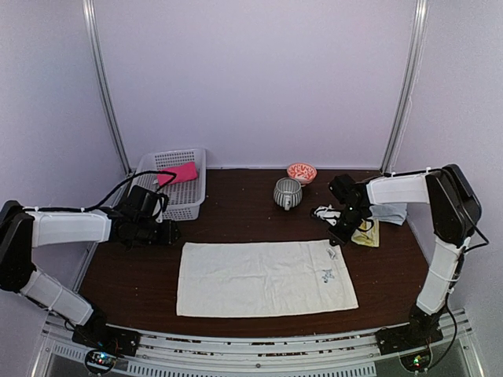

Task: Roll the towels
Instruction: Pick up the towel from the center of the board.

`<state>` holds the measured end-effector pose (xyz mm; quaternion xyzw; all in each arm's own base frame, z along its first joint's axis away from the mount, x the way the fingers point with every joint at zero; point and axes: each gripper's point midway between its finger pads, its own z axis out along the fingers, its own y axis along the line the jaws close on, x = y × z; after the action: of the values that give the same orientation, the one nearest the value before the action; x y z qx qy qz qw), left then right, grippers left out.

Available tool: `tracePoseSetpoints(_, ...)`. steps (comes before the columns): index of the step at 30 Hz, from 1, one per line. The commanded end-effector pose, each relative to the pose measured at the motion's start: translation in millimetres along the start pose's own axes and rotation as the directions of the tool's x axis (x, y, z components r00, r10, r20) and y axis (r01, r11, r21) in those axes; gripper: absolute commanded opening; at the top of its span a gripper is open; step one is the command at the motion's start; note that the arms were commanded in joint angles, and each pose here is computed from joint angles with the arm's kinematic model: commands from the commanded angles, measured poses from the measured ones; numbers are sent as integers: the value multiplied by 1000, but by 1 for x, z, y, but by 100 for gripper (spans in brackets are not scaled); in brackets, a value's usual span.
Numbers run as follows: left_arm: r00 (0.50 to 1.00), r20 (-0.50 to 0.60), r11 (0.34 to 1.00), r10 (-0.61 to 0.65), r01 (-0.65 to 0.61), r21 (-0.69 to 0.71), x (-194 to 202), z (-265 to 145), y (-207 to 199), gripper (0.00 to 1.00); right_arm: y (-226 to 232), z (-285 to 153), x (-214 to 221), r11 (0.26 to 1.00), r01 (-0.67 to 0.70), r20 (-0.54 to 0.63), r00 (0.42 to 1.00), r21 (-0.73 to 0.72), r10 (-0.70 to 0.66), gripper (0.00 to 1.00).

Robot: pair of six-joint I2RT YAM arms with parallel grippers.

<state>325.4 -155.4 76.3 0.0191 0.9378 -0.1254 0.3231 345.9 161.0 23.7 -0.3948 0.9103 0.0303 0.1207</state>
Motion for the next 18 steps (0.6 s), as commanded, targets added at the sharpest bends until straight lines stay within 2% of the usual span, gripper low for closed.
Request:
tracePoseSetpoints(1, 996, -10, 985, -94, 94, 144, 4, 3, -10, 53, -9, -16, -16, 999, 14, 66, 998, 36, -16, 0)
tracePoseSetpoints(3, 994, -34, 977, -102, 107, 187, 9, 7, -16, 53, -6, -14, -17, 1000, 17, 64, 998, 18, -18, 0)
tracePoseSetpoints(11, 992, -96, 978, -80, 97, 187, 16, 32, -18, 51, -2, -11, -15, 1000, 22, 59, 998, -7, -21, 0)
tracePoseSetpoints(18, 993, -94, 980, -77, 92, 175, 16, 43, -16, 47, 0, -7, -12, 1000, 23, 52, 998, -18, -22, 0)
